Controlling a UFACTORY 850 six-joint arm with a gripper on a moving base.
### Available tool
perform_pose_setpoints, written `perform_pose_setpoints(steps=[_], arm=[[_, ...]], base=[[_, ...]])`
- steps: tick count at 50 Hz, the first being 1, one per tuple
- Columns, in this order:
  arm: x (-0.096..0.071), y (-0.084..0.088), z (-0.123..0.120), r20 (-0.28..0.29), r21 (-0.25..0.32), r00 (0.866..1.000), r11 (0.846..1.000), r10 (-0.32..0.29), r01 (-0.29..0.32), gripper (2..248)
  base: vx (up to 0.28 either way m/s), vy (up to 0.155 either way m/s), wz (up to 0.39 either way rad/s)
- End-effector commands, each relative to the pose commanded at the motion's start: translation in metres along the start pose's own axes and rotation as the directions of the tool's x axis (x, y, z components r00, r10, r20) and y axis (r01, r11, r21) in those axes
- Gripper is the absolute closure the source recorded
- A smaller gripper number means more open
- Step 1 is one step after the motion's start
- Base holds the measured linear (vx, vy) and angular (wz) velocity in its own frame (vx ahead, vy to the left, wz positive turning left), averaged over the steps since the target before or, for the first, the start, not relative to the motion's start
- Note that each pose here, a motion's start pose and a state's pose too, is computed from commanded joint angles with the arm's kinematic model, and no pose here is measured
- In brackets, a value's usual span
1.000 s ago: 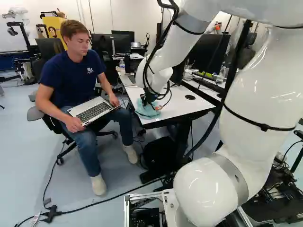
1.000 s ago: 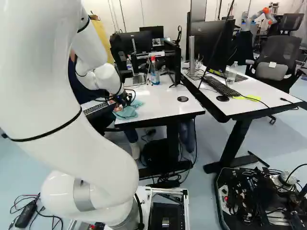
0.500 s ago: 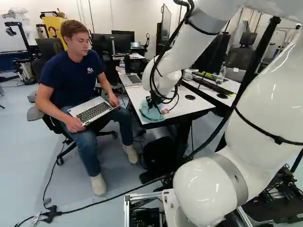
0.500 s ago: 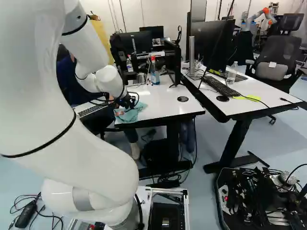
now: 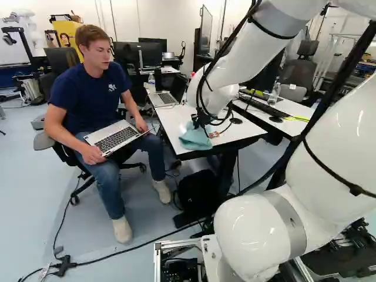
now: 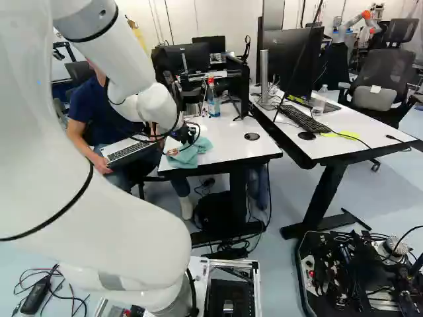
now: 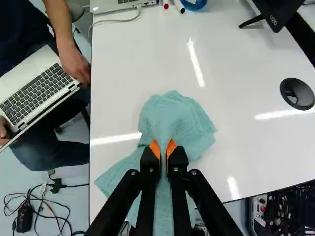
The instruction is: Clean the table with the green towel
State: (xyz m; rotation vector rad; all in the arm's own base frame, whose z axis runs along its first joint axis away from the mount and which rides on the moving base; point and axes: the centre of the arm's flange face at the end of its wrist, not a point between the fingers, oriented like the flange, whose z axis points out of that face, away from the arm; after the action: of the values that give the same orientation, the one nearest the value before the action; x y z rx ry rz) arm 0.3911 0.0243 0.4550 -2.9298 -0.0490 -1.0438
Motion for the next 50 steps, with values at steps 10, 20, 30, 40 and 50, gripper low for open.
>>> perform_pose_setpoints(steps=[10,20,30,40,50], arm=[[0.010,0.015,0.005,-0.003,-0.025,1.000,0.999,0.030,-0.030,215],[0.019,0.024,0.011,-0.003,-0.038,0.999,0.998,0.046,-0.046,215],[0.020,0.025,0.012,-0.003,-0.039,0.999,0.998,0.048,-0.048,215],[0.020,0.025,0.012,-0.003,-0.039,0.999,0.998,0.048,-0.048,215],[0.020,0.025,0.012,-0.003,-0.039,0.999,0.998,0.048,-0.048,215]], base=[[0.000,0.000,0.000],[0.000,0.000,0.000],[0.000,0.000,0.000],[0.000,0.000,0.000],[0.000,0.000,0.000]])
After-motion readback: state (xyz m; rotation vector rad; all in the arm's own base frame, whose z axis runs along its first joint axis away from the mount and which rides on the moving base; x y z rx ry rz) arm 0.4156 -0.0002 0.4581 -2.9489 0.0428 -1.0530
